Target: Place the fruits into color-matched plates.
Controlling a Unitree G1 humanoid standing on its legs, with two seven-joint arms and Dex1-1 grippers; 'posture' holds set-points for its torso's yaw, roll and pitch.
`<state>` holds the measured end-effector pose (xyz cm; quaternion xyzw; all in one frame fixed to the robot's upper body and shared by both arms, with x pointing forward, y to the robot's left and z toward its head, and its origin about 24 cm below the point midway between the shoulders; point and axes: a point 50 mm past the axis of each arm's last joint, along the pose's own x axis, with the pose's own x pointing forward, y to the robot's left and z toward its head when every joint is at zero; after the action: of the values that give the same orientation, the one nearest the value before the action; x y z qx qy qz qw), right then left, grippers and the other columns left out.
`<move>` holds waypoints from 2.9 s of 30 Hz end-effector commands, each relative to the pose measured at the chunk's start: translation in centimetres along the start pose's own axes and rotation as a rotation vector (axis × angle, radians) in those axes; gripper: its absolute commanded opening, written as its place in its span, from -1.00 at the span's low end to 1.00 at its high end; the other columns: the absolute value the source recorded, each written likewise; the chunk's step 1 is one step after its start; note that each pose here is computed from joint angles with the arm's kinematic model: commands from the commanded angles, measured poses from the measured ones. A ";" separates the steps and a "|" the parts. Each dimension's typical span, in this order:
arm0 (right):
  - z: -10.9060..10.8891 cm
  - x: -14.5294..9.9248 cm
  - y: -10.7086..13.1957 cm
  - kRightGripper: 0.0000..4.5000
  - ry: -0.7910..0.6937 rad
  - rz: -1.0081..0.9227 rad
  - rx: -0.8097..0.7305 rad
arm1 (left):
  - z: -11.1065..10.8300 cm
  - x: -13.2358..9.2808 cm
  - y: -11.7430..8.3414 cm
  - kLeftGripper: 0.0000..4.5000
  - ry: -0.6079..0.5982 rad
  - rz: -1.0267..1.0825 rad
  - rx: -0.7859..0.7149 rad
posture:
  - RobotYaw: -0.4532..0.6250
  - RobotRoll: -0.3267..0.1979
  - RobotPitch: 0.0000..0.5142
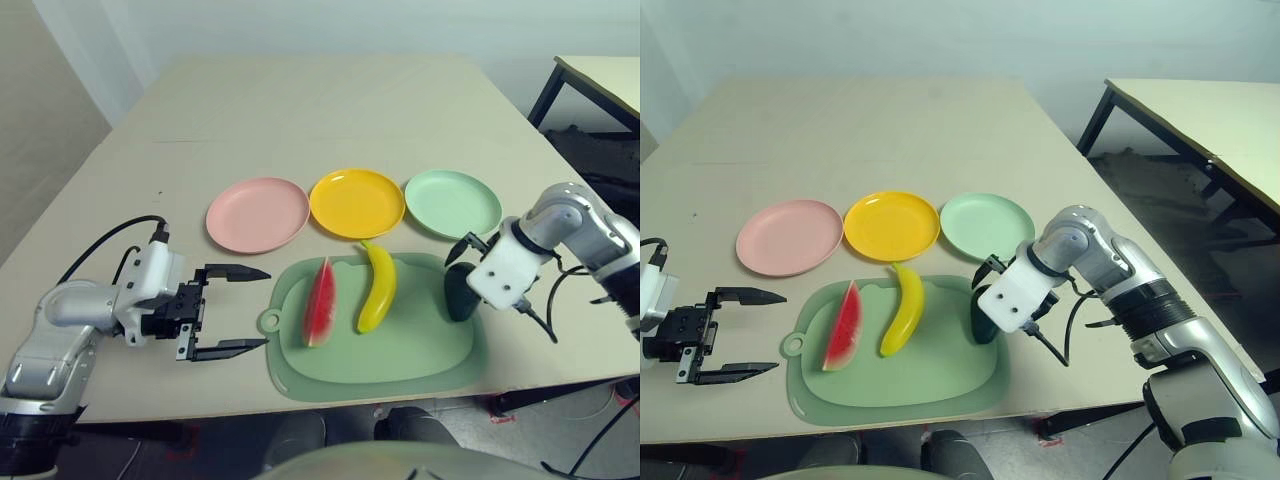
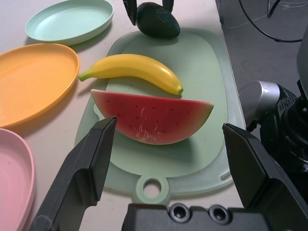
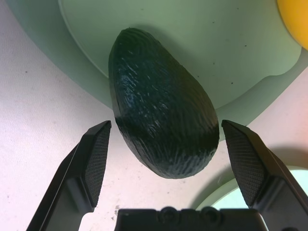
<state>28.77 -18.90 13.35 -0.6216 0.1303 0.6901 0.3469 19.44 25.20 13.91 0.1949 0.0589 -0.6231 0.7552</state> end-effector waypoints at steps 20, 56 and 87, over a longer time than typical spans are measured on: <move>0.0 0.4 0.3 0.36 -0.012 0.051 0.053 | -0.9 0.3 -0.2 1.00 0.019 -0.010 -0.006 | 0.08 0.25 -0.97; -7.5 -3.1 -6.1 0.52 0.382 -0.223 0.321 | 0.4 1.5 1.8 1.00 -0.031 0.234 -0.096 | 0.15 0.25 -1.00; 4.4 0.6 -8.6 0.98 -0.037 -0.108 -0.204 | 0.4 0.4 0.7 1.00 -0.010 0.058 -0.038 | 0.15 0.25 -1.00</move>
<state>31.03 -10.21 16.70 -0.6466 0.0120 0.6879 0.3293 20.23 24.61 14.11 0.1779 0.0613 -0.6039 0.7745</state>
